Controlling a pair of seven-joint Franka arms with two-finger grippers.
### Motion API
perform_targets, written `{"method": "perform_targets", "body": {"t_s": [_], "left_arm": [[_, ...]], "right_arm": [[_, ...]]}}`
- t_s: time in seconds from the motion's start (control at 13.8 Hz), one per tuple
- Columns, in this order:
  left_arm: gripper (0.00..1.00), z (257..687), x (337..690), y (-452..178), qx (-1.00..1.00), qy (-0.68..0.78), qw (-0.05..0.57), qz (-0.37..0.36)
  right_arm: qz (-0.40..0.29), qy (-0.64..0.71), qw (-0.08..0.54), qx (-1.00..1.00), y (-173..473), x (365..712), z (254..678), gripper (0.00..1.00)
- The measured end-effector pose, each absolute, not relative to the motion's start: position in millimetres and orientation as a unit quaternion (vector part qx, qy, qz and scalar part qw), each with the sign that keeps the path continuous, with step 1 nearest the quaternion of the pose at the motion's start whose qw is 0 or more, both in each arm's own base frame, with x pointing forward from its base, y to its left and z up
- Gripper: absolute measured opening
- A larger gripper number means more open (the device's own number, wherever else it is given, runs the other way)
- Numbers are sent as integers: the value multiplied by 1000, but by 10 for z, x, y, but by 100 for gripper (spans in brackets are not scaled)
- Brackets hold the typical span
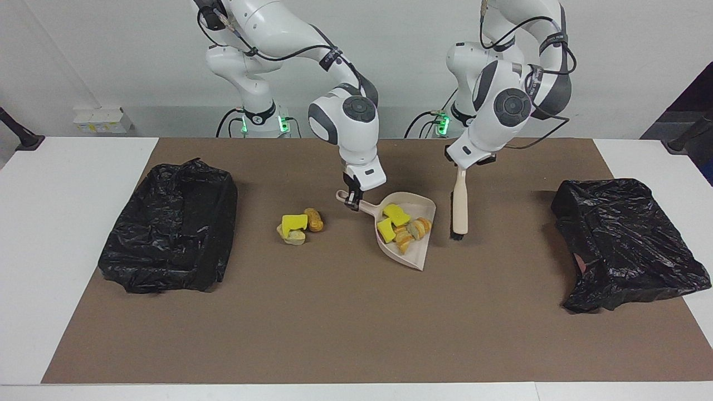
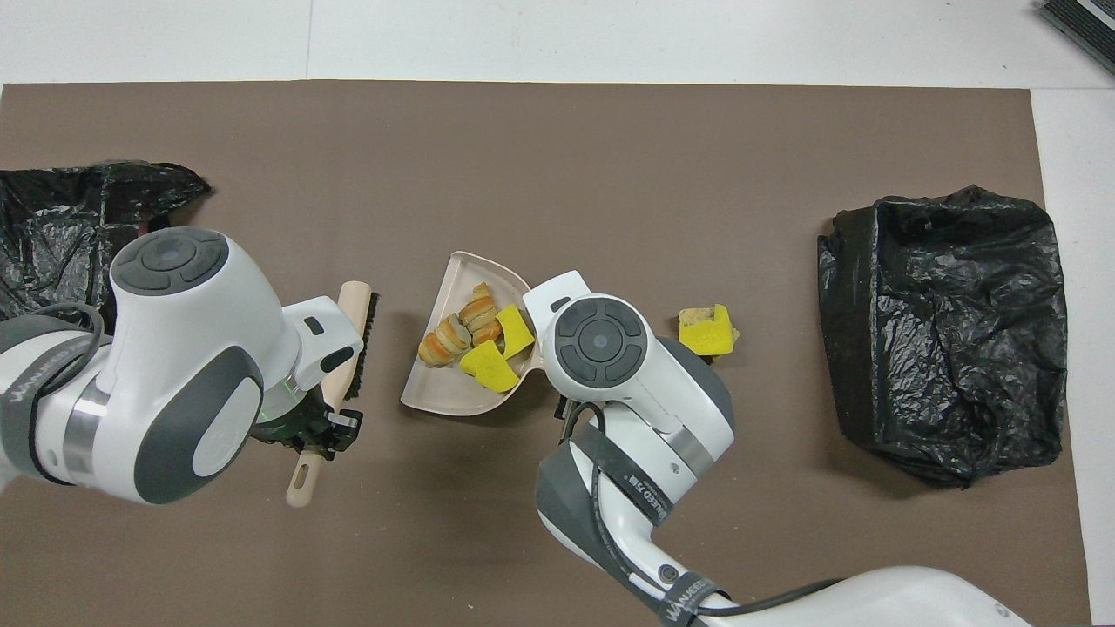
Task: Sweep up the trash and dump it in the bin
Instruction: 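Sweep bread and sponge pieces into the dustpan with the left gripper's brush, then carry the dustpan to the black bag with the right gripper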
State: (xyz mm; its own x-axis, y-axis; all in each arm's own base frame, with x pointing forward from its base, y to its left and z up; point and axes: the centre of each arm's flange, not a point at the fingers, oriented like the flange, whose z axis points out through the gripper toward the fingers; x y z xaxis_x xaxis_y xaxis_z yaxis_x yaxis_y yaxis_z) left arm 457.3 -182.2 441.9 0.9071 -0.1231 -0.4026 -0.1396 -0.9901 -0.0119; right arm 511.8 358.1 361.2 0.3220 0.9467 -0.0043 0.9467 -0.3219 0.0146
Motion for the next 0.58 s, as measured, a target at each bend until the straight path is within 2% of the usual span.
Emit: {"method": "perform_targets", "body": {"t_s": [0.29,0.58], "left_arm": [[26,4455,4190,-2264,-984,-15,42,174],[26,4164,3535,-2966,-989,-46,34,134]], "right_arm": [[13,587,24,809,3120,5395,3887,32],[14,587,28,809,2427,5594,4480,32]]}}
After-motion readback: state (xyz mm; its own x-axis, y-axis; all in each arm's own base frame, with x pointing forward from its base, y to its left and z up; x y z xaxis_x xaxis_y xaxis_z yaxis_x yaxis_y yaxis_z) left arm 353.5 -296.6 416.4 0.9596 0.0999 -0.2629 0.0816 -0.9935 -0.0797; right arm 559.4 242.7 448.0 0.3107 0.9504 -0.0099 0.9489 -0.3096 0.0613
